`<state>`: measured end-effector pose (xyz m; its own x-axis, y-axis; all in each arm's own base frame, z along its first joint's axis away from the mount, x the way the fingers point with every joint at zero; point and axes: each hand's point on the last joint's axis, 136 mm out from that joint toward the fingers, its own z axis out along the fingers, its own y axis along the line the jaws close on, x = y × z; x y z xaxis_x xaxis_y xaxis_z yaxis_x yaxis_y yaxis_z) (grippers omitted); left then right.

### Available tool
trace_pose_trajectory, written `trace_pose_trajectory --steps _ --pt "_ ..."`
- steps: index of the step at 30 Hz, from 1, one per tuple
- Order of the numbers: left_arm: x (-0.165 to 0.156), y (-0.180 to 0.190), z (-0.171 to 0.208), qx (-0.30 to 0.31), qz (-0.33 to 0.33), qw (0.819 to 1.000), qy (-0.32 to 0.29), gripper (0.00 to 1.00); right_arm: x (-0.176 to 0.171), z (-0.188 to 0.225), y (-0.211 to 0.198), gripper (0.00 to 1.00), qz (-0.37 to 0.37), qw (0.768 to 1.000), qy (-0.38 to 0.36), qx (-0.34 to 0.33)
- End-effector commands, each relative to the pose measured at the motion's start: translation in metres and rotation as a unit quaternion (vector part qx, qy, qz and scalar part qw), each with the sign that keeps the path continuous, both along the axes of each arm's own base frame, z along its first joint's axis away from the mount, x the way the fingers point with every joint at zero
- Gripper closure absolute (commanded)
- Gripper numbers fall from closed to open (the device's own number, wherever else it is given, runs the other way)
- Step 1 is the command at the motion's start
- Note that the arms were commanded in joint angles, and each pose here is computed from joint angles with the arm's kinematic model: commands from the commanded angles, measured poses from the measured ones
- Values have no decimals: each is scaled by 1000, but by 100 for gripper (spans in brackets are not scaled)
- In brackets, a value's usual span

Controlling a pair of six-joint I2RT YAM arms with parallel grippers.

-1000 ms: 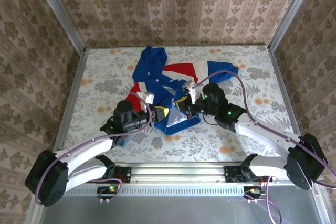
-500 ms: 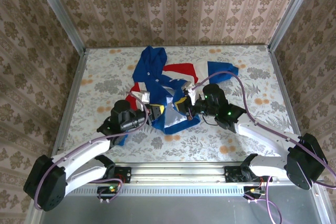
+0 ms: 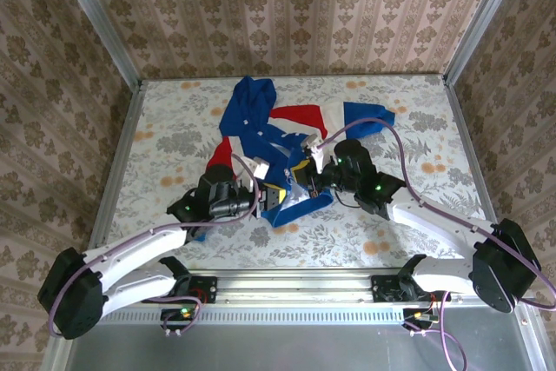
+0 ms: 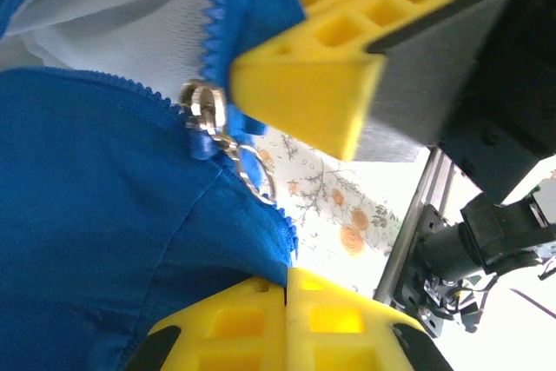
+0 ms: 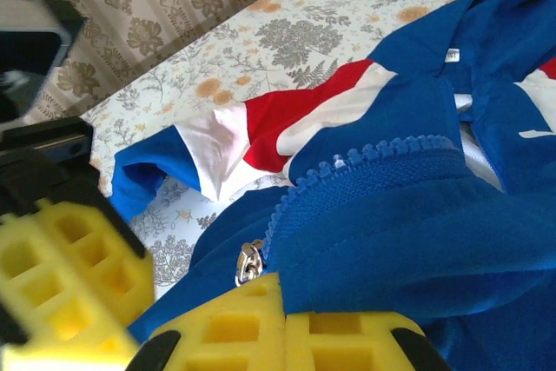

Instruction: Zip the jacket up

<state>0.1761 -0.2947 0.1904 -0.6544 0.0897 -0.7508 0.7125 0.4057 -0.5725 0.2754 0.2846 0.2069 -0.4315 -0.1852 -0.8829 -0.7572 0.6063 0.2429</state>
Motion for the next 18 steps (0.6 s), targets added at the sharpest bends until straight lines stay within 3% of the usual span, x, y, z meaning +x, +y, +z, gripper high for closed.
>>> trace_pose_trajectory --steps 1,11,18 --pt "-3 2 15 -4 -4 1000 -31 100 8 7 2 100 -7 1000 -21 5" --pt "2 35 5 78 35 995 -43 100 -5 22 5 100 22 998 -36 47" --pt "9 66 34 43 80 993 -80 100 -13 24 10 100 41 996 -28 77"
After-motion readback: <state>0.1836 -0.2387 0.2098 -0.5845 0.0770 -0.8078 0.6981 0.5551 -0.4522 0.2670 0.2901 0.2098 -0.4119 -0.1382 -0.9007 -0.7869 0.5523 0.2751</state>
